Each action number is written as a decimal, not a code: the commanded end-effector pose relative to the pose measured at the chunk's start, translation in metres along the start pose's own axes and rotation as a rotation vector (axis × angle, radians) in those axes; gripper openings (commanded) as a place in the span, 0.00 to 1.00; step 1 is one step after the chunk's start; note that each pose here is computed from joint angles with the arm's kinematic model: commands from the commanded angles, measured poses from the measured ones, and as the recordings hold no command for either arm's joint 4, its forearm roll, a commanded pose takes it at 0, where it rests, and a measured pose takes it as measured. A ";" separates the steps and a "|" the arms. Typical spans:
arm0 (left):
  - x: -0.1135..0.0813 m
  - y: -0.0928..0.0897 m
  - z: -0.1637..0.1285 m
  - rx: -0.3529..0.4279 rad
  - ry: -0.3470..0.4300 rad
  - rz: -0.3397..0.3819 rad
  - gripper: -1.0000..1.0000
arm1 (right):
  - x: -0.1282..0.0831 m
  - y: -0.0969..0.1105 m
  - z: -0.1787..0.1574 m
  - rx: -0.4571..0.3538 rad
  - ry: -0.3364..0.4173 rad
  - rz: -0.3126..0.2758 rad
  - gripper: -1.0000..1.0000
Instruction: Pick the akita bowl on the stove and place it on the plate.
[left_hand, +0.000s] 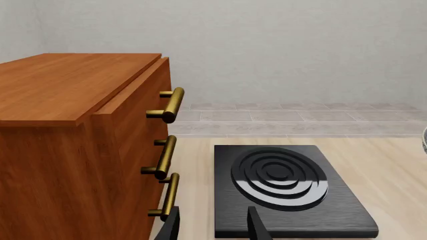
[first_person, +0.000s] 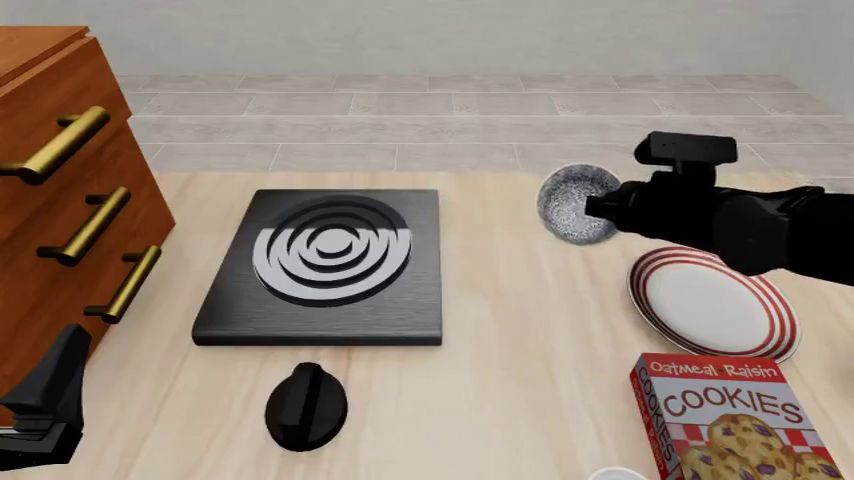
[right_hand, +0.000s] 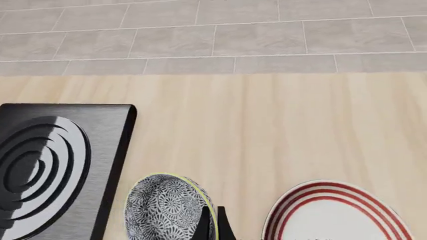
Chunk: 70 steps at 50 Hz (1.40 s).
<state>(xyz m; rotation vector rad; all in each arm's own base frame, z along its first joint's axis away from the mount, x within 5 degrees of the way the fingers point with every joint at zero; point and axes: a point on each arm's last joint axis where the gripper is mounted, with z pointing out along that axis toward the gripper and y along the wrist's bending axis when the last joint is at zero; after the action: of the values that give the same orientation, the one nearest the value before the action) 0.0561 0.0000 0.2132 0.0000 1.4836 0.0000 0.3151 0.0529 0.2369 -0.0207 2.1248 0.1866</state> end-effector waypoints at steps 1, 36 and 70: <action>0.000 0.000 0.000 0.000 0.000 0.000 1.00 | 0.002 -0.014 -0.005 0.035 -0.021 0.048 0.00; 0.000 0.000 0.000 0.000 0.000 0.000 1.00 | 0.017 -0.050 -0.022 0.132 -0.052 0.128 0.00; 0.000 0.000 0.000 0.000 0.000 0.000 1.00 | 0.032 -0.074 -0.027 0.204 -0.060 0.187 0.00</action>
<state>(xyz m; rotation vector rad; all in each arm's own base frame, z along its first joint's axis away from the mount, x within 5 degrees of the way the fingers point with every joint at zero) 0.0561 0.0000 0.2132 0.0000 1.4836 0.0000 0.2849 -0.0154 0.2161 0.2540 2.0886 0.0828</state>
